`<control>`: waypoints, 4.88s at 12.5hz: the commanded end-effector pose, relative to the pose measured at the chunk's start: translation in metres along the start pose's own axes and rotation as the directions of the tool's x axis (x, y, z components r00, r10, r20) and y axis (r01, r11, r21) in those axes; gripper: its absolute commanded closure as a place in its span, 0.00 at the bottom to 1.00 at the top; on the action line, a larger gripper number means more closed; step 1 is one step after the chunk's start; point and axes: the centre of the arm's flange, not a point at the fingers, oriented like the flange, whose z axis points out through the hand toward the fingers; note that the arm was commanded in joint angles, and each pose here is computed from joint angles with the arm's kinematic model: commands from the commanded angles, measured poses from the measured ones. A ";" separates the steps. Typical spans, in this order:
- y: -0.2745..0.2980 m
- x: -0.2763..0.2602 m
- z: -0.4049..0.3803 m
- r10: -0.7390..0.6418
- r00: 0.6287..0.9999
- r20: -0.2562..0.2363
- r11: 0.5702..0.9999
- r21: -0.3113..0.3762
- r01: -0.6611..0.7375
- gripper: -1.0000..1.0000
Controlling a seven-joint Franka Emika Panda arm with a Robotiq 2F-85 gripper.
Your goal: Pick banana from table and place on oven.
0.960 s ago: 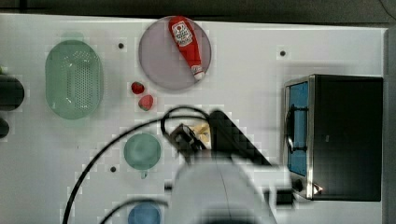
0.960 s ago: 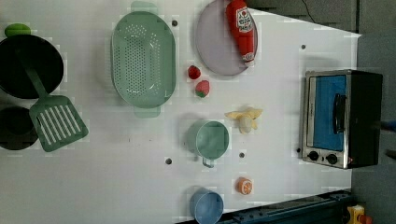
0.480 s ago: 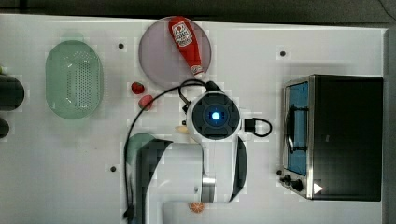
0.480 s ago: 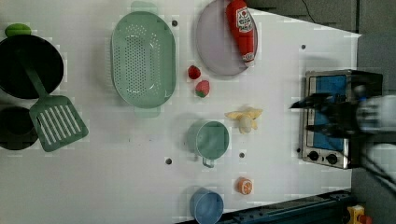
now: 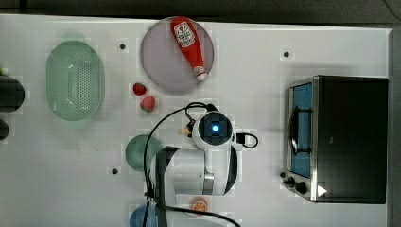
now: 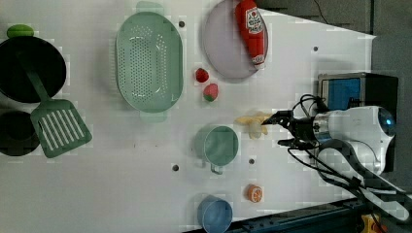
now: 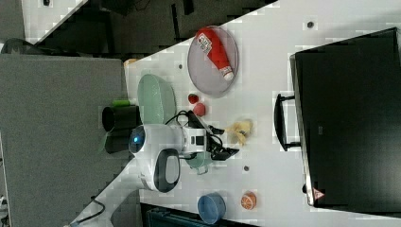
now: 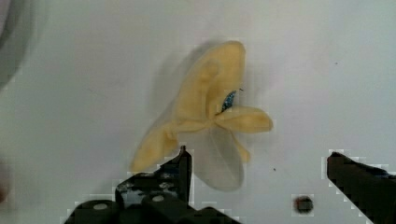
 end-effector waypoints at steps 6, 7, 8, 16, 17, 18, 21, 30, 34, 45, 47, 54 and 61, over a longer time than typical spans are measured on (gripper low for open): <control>-0.030 -0.006 0.037 -0.062 0.997 -0.052 0.996 0.061 0.065 0.00; -0.032 -0.005 0.040 -0.061 0.996 -0.064 0.995 0.074 0.066 0.04; -0.031 -0.005 0.044 -0.060 0.996 -0.067 0.995 0.079 0.065 0.15; -0.035 -0.004 0.029 -0.063 0.994 -0.091 0.992 0.099 0.072 0.76; -0.038 -0.004 0.011 -0.066 0.992 -0.105 0.991 0.109 0.077 0.76; -0.040 -0.005 -0.014 -0.069 0.990 -0.122 0.990 0.117 0.083 0.76; -0.037 -0.009 -0.118 -0.065 0.983 -0.169 0.987 0.133 0.088 0.76; 0.053 0.035 -0.352 0.099 0.992 -0.082 0.990 0.113 -0.090 0.76; 0.145 0.127 -0.333 0.117 0.989 -0.091 0.990 0.083 -0.110 0.76; 0.237 0.268 -0.241 -0.091 0.981 -0.171 0.994 -0.082 0.078 0.51; 0.235 0.270 -0.238 -0.098 0.980 -0.175 0.993 -0.087 0.084 0.28; 0.172 0.217 -0.296 -0.195 0.973 -0.123 0.981 -0.034 0.192 0.00; 0.054 0.049 -0.392 0.176 0.979 -0.102 0.981 0.096 -0.166 0.00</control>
